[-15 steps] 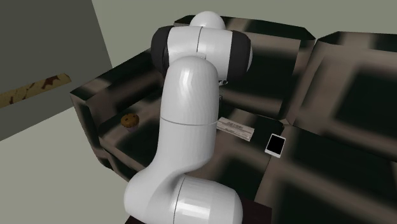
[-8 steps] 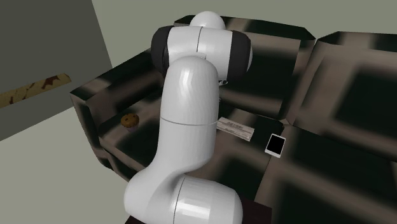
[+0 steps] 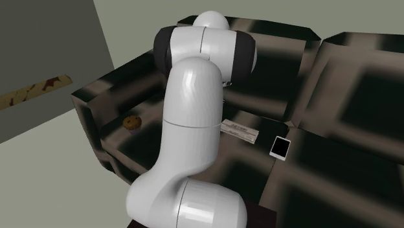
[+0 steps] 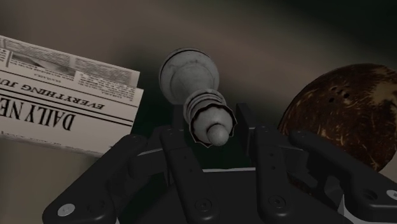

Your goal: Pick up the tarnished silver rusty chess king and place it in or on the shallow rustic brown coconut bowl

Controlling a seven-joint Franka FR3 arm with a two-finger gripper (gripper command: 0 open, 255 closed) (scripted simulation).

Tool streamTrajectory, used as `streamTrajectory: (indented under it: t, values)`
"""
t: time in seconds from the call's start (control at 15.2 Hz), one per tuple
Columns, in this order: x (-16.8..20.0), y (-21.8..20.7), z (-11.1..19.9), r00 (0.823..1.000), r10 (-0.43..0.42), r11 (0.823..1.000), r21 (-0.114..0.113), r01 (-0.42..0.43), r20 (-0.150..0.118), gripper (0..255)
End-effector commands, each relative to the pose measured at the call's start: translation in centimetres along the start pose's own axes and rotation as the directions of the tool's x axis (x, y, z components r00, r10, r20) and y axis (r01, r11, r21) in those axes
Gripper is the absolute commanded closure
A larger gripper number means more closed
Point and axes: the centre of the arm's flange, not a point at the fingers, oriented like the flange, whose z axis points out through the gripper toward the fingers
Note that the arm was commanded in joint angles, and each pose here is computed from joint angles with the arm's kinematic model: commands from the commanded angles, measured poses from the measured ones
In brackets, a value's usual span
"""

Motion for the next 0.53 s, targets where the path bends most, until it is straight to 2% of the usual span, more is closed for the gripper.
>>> streamTrajectory:
  t: [0.0,0.46]
  values:
    - [0.0,-0.1,-0.8,1.0,0.0,1.0,0.0,0.0,0.0,255]
    - [-0.2,-0.6,-4.4,1.0,0.0,1.0,0.0,0.0,0.0,255]
